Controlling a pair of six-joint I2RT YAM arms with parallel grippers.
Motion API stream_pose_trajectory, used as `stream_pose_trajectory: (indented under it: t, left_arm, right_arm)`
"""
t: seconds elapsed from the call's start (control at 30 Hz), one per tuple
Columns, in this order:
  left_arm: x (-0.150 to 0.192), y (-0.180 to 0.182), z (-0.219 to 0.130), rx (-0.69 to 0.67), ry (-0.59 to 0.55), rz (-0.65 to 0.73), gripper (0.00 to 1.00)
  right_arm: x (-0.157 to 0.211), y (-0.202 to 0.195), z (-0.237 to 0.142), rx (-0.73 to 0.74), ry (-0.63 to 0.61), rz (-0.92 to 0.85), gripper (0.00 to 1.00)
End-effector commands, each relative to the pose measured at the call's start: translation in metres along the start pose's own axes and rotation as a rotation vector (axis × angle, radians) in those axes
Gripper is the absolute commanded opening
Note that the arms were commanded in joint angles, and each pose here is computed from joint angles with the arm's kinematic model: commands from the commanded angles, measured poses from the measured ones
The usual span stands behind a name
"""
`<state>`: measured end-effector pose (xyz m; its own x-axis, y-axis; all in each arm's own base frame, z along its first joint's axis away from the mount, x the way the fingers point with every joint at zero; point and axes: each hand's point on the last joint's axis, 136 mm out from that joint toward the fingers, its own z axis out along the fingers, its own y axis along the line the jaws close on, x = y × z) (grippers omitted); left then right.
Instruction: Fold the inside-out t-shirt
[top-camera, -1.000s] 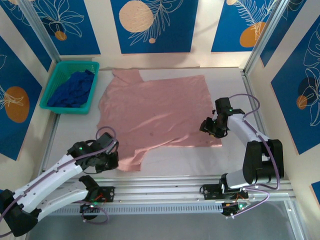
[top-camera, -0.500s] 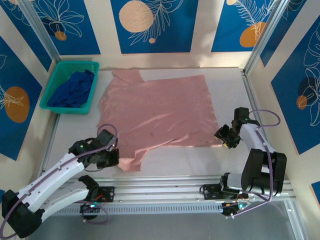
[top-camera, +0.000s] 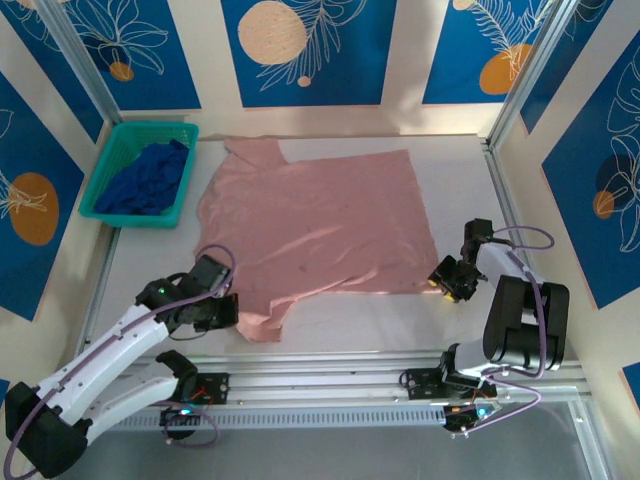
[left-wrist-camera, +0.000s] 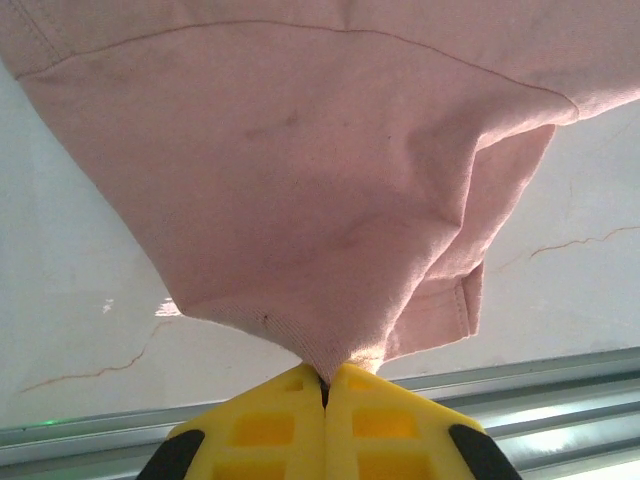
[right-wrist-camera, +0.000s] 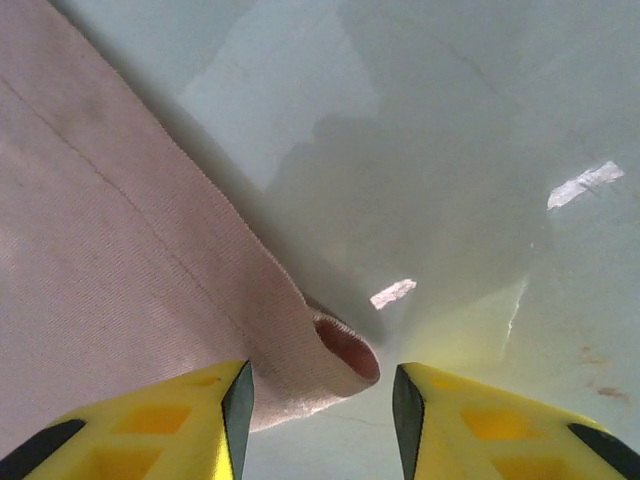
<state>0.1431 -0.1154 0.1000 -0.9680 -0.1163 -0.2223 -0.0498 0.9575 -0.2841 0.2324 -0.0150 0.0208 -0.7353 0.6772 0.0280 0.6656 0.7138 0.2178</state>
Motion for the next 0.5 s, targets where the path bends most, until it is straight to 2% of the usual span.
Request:
stream_pose_trajectory:
  t: [0.0,0.13,0.37,0.47]
  left_arm:
    - [-0.01,-0.006,-0.01,0.026,-0.039,0.017,0.0]
    - [-0.012,-0.005,-0.01,0.029,-0.057,0.016,0.0]
    - [-0.011,-0.004,-0.012,0.031,-0.059,0.011,0.0]
    - [-0.01,-0.002,-0.017,0.029,-0.068,0.0,0.0]
  right_arm:
    - [-0.003,0.003,0.001,-0.005,0.021,0.024,0.43]
    - [-0.003,0.003,0.005,0.001,0.043,0.03,0.37]
    - [-0.01,0.002,-0.005,-0.015,-0.012,0.032,0.1]
    - [-0.012,0.004,-0.013,-0.03,-0.051,0.02,0.02]
